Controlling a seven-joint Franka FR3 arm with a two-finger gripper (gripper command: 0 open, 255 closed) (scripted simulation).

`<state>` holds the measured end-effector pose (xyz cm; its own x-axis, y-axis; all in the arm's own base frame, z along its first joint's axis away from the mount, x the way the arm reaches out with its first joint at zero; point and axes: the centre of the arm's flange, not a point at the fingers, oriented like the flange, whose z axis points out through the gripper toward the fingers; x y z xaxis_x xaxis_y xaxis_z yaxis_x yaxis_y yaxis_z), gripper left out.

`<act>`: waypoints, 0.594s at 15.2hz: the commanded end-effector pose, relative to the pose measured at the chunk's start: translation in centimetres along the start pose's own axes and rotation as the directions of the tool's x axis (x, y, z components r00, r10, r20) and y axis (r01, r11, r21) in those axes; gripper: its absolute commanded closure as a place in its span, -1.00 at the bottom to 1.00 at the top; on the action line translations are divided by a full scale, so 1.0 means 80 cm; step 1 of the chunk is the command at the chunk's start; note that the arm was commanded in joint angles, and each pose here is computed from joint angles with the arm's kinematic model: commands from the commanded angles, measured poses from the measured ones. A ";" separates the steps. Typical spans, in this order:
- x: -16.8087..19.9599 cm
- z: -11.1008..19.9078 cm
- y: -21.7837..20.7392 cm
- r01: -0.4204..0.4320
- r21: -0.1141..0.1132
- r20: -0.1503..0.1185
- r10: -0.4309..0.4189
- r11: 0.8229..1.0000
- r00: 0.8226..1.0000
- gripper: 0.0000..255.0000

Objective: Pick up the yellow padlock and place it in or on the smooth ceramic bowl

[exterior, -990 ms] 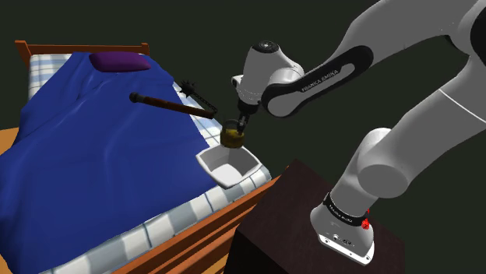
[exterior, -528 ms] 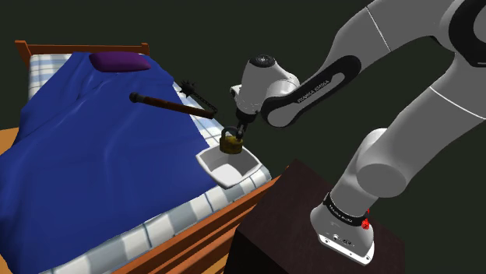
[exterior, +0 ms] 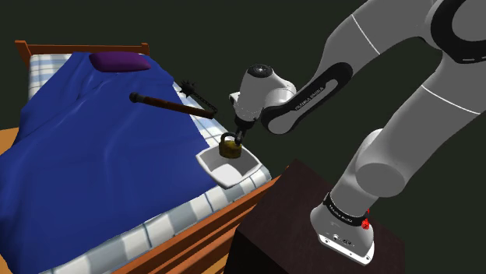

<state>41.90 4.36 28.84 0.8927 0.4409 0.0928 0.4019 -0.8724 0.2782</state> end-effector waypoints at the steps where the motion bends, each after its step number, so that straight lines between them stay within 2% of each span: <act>1: 0.000 0.000 0.000 0.000 0.000 -0.001 0.000 1.000 1.000 1.00; 4: 0.000 0.000 0.000 0.000 0.000 -0.001 0.000 1.000 1.000 1.00; 5: 0.000 0.000 0.000 0.000 0.000 -0.001 0.000 1.000 1.000 -1.00; 9: 0.000 0.000 0.000 0.000 0.000 -0.001 0.000 1.000 1.000 -1.00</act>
<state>41.92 4.35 28.83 0.8927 0.4409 0.0935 0.4018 -0.8724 0.2783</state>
